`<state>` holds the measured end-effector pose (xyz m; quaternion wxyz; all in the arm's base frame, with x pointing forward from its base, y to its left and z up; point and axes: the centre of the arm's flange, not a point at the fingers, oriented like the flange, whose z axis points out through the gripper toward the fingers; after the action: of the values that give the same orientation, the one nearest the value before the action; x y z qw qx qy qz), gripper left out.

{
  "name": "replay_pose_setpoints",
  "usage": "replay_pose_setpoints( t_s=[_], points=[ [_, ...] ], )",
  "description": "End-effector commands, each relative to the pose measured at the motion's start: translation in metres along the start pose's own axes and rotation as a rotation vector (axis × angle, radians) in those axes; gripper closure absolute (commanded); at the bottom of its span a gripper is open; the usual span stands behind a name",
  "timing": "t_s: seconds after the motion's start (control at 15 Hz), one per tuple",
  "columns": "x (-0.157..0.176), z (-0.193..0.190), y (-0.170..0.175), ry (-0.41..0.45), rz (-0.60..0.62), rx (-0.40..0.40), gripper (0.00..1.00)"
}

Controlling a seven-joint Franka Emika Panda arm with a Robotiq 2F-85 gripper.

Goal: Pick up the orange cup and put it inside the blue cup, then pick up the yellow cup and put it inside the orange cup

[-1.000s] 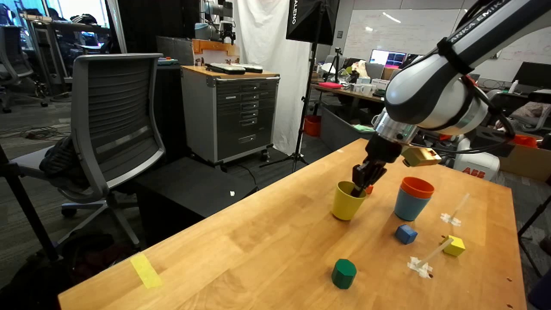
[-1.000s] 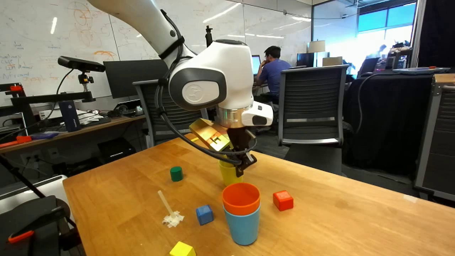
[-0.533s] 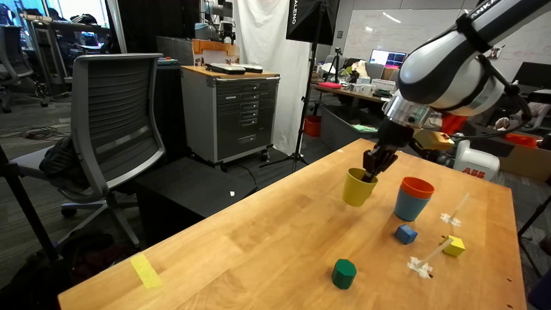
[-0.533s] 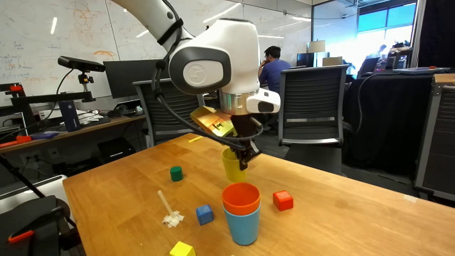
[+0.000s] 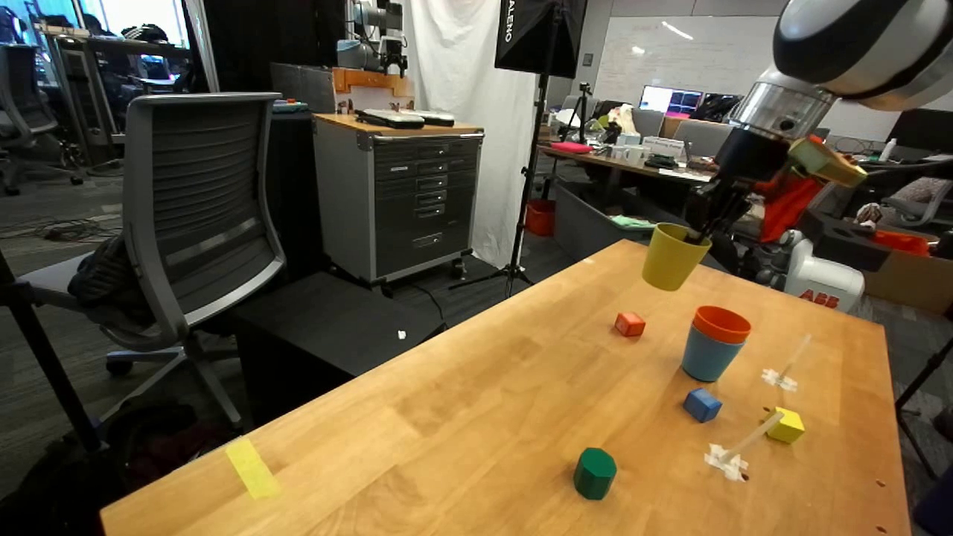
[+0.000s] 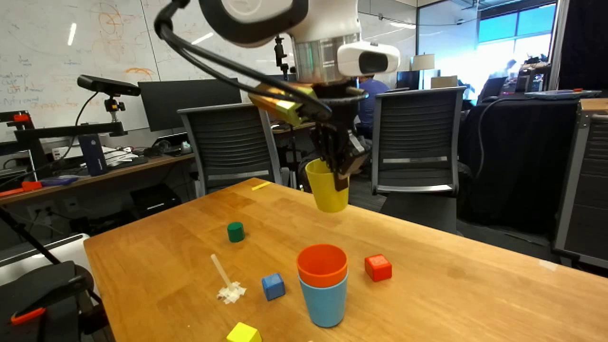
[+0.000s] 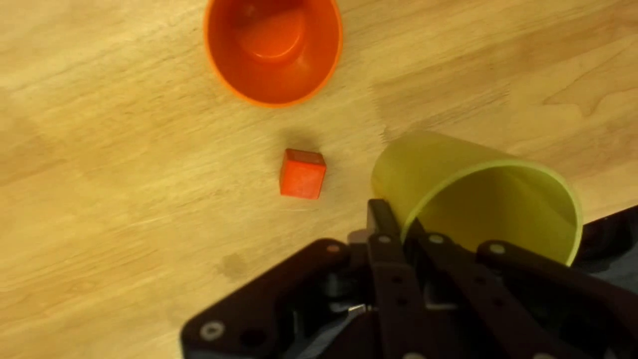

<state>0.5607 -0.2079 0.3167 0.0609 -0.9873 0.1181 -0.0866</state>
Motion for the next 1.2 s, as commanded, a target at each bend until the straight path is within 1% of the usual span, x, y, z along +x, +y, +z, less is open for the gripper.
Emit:
replay_pose_setpoints(
  t_s=[0.0, 0.2, 0.53, 0.87, 1.13],
  points=[
    [-0.023, -0.040, 0.014, 0.016, 0.028, -0.028, 0.95],
    [-0.036, -0.047, 0.031, 0.018, 0.051, -0.045, 0.95],
    [-0.054, -0.042, 0.056, -0.024, 0.074, -0.079, 0.95],
    [-0.065, -0.027, 0.063, -0.065, 0.064, -0.082, 0.95],
    [-0.067, -0.018, 0.068, -0.092, 0.074, -0.083, 0.95]
  ],
)
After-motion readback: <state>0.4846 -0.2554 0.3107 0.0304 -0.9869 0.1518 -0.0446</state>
